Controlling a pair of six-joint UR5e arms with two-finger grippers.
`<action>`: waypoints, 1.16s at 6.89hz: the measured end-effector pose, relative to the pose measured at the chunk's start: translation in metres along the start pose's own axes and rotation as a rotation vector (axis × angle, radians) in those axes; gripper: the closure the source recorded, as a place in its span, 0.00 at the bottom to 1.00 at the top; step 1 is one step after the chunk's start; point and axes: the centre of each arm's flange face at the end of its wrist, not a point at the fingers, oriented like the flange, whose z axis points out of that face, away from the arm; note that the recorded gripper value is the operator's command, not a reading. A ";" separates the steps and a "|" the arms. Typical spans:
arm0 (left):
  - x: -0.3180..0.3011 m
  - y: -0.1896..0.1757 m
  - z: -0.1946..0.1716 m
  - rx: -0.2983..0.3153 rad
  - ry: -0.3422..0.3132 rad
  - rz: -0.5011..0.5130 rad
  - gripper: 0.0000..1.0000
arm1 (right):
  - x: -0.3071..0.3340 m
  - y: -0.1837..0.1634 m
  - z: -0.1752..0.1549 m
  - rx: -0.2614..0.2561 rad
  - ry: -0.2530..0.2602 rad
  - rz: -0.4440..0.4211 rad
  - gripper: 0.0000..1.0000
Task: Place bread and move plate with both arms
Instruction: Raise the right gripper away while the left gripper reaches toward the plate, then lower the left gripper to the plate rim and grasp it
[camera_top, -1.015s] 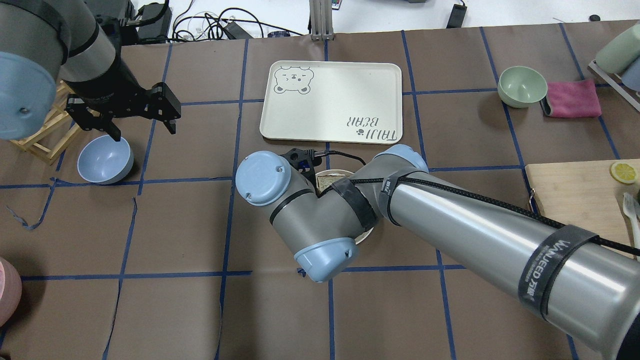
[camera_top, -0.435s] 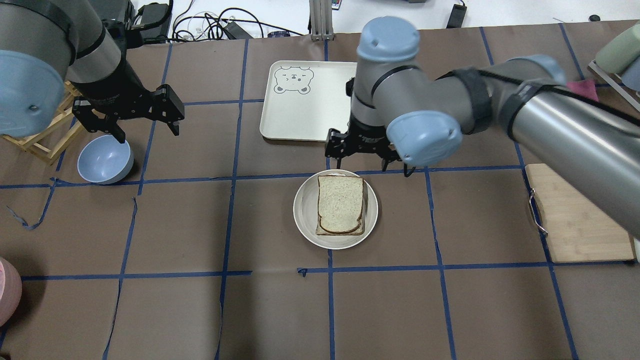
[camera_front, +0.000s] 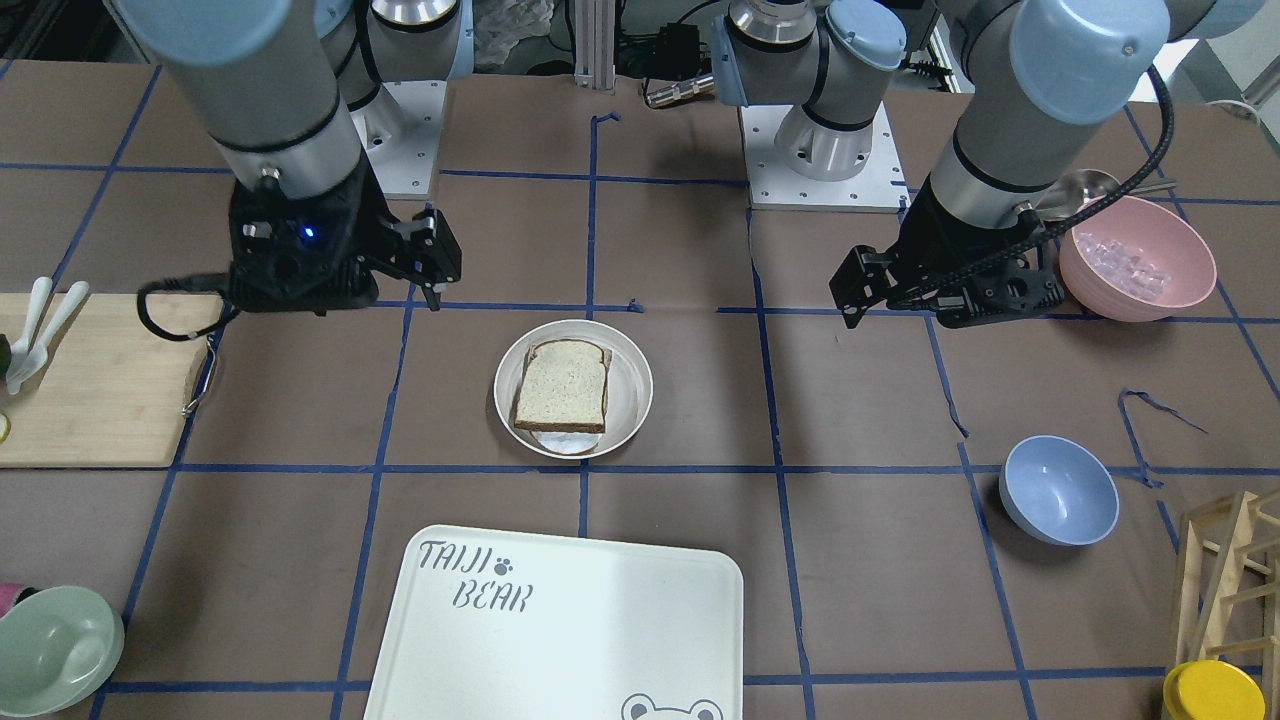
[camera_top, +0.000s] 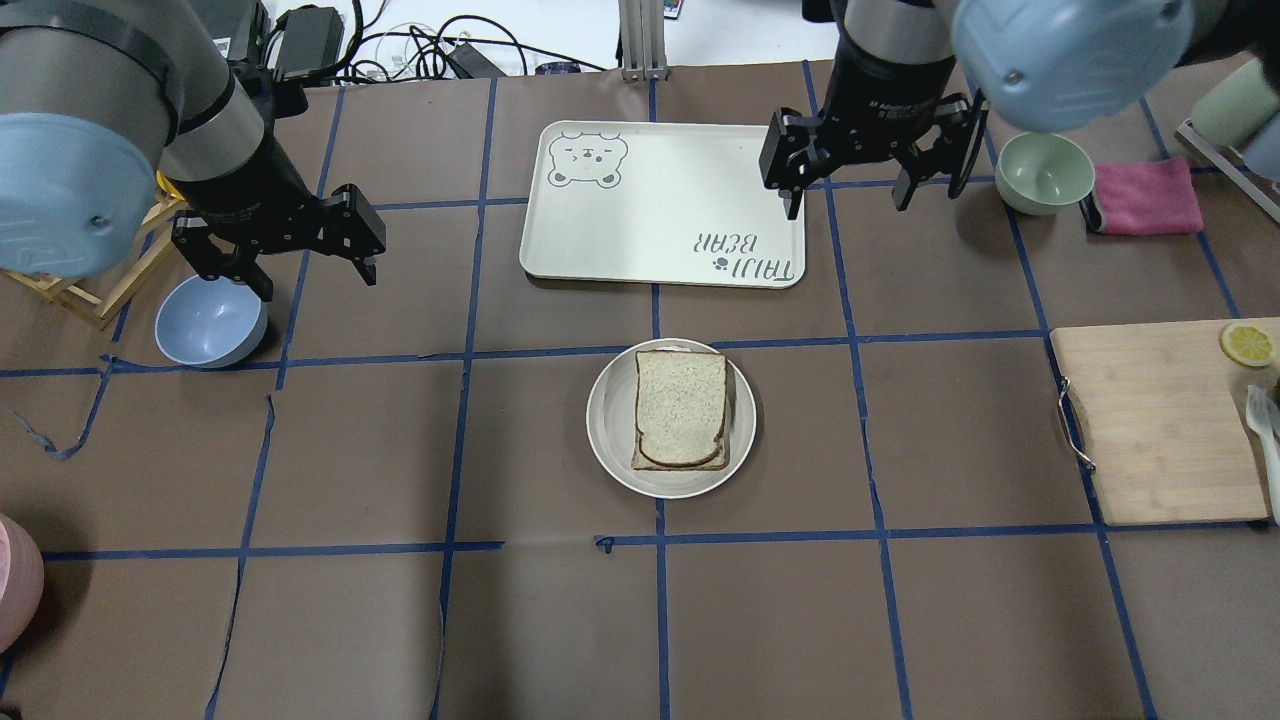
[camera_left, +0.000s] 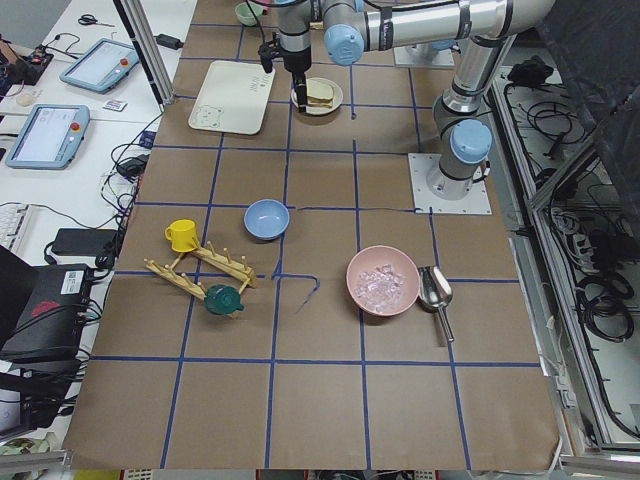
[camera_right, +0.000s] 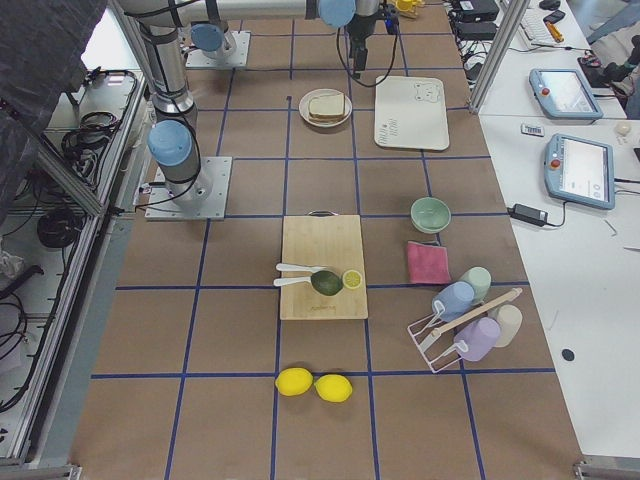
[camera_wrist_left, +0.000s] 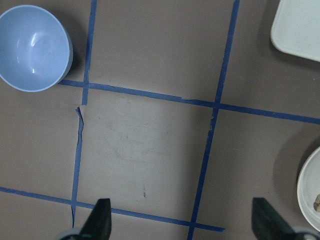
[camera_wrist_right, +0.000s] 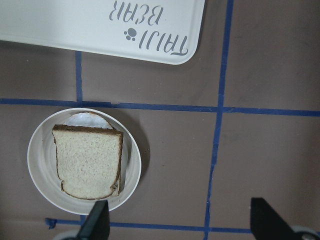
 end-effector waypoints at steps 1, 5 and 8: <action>0.017 0.001 0.009 -0.017 0.064 0.017 0.00 | 0.010 0.001 -0.020 0.058 0.004 0.006 0.00; 0.081 0.013 0.077 -0.056 0.106 0.111 0.00 | 0.027 -0.001 -0.016 0.102 0.016 -0.028 0.00; 0.119 0.023 0.143 0.008 0.115 0.105 0.00 | 0.049 -0.007 -0.013 0.120 0.019 -0.078 0.00</action>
